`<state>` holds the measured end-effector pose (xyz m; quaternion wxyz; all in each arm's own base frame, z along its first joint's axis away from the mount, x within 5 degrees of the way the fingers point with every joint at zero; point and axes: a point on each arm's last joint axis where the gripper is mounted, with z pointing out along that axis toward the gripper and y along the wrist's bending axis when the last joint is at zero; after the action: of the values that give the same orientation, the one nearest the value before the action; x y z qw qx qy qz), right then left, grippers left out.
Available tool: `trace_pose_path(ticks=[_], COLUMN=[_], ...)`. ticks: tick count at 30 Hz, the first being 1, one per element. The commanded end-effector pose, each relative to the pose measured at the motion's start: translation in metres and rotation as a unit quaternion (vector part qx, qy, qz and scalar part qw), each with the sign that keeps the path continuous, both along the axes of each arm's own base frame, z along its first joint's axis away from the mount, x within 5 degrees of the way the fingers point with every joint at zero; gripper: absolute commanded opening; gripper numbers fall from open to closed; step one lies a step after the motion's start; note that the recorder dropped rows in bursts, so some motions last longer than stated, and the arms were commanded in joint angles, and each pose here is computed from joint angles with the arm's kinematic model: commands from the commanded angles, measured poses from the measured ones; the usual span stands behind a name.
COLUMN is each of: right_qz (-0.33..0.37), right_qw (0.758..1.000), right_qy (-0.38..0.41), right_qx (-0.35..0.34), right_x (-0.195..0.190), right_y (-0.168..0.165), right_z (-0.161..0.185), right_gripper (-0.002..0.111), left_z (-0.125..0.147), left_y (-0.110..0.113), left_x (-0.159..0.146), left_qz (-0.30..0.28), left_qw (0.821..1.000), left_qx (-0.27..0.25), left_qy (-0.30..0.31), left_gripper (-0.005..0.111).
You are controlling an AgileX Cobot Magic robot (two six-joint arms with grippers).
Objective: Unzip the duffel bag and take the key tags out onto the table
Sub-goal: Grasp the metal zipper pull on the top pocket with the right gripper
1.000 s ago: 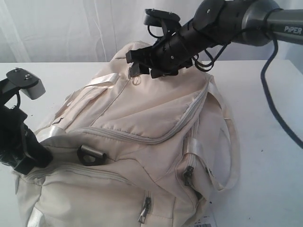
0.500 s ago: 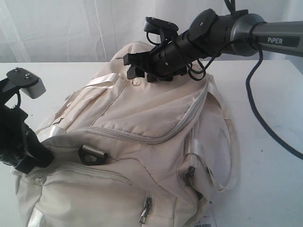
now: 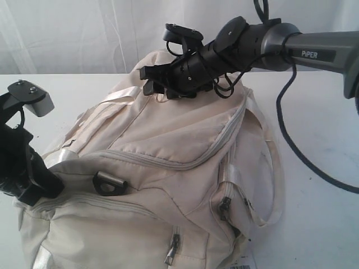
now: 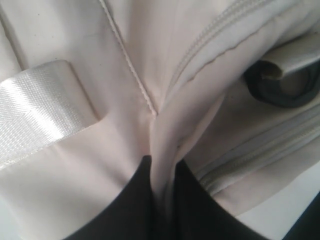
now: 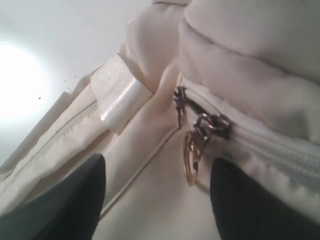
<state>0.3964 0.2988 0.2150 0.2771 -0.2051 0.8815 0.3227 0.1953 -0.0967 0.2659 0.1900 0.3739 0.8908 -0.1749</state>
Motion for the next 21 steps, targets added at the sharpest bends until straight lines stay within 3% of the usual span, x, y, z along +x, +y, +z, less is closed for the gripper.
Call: trace_pose_path(ticks=[1, 6, 10, 14, 19, 21], right_qz=[0.009, -0.013, -0.023, -0.043, -0.06, -0.06], right_qw=[1.0, 1.0, 1.0, 0.999, 0.997, 0.997], right_qy=[-0.003, 0.005, 0.003, 0.019, 0.033, 0.029], right_qx=[0.005, 0.01, 0.011, 0.019, 0.027, 0.027], right_x=[0.003, 0.009, 0.011, 0.012, 0.015, 0.015], right_y=[0.008, 0.009, 0.01, 0.009, 0.006, 0.004], right_z=[-0.002, -0.011, -0.015, -0.017, -0.015, -0.012], right_gripper=[0.058, 0.056, 0.046, 0.03, 0.001, 0.0], left_z=[0.0, 0.0, 0.0, 0.0, 0.0, 0.0], left_y=[-0.002, -0.002, -0.002, -0.002, -0.002, -0.002], left_x=[-0.009, -0.009, -0.009, -0.009, -0.009, -0.009], left_qz=[-0.007, -0.007, -0.007, -0.007, -0.007, -0.007], left_qw=[0.999, 0.999, 0.999, 0.999, 0.999, 0.999], left_qx=[-0.014, -0.014, -0.015, -0.016, -0.016, -0.016], left_qy=[0.035, 0.035, 0.035, 0.035, 0.035, 0.035], left_gripper=[0.0, 0.0, 0.0, 0.0, 0.0, 0.0])
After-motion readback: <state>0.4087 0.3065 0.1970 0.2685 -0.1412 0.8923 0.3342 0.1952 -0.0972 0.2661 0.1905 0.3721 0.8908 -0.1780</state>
